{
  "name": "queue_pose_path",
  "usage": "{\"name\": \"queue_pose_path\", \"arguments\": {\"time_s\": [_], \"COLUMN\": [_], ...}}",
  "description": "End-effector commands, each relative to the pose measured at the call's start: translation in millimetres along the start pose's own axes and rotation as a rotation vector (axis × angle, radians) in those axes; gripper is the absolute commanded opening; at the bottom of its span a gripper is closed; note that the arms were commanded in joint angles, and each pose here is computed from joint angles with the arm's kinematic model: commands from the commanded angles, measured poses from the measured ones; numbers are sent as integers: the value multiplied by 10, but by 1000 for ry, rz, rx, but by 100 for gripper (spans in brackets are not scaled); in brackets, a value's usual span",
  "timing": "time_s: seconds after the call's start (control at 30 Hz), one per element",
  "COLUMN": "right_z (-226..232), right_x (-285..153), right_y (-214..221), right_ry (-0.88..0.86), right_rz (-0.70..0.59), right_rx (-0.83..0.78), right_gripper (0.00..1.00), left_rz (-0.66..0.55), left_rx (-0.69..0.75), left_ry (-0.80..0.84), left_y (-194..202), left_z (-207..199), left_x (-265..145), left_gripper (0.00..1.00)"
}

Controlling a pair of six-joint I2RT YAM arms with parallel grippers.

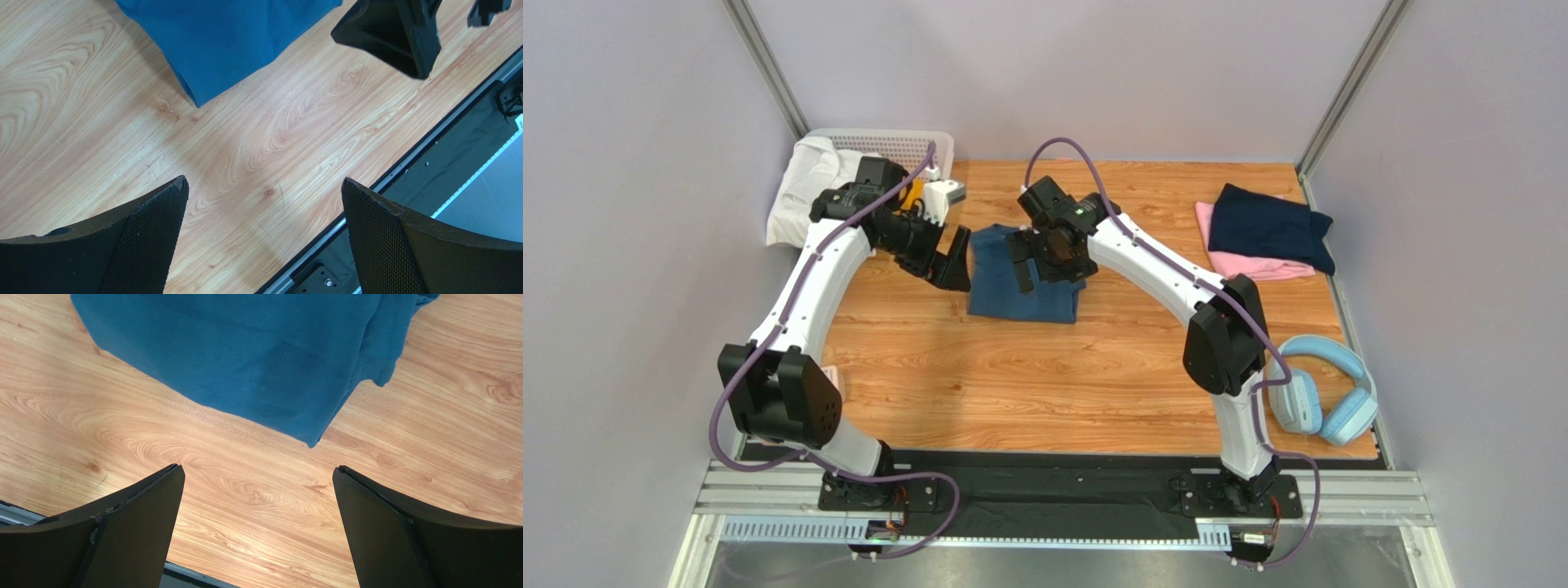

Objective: Fold and stack the t-shirts
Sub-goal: Fold the long partially folded tshirt into a neat square

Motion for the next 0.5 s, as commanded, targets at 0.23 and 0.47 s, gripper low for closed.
{"name": "queue_pose_path", "arguments": {"time_s": [0.23,0.47], "right_z": [107,129], "right_x": [-432,-566], "right_y": [-395,-492], "right_ry": [-102,-120], "right_rz": [-198,-239], "right_rx": [31,32], "right_gripper": [100,100], "left_rz": [-136,-144], "left_rx": [61,69], "left_ry": [-65,-66], "left_y": [-187,-196], "left_z": [-45,-54], "left_x": [-227,-244], "left_gripper": [100,100]}}
Point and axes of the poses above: each gripper's point midway between its finger pads, its own x axis out along the fingers, its own z axis along the line the jaws close on, y = z × x, the point moved 4 cm from there along -x, back along the fingers, and after that the axes turned 4 degrees about -x, right-handed, at the moved point
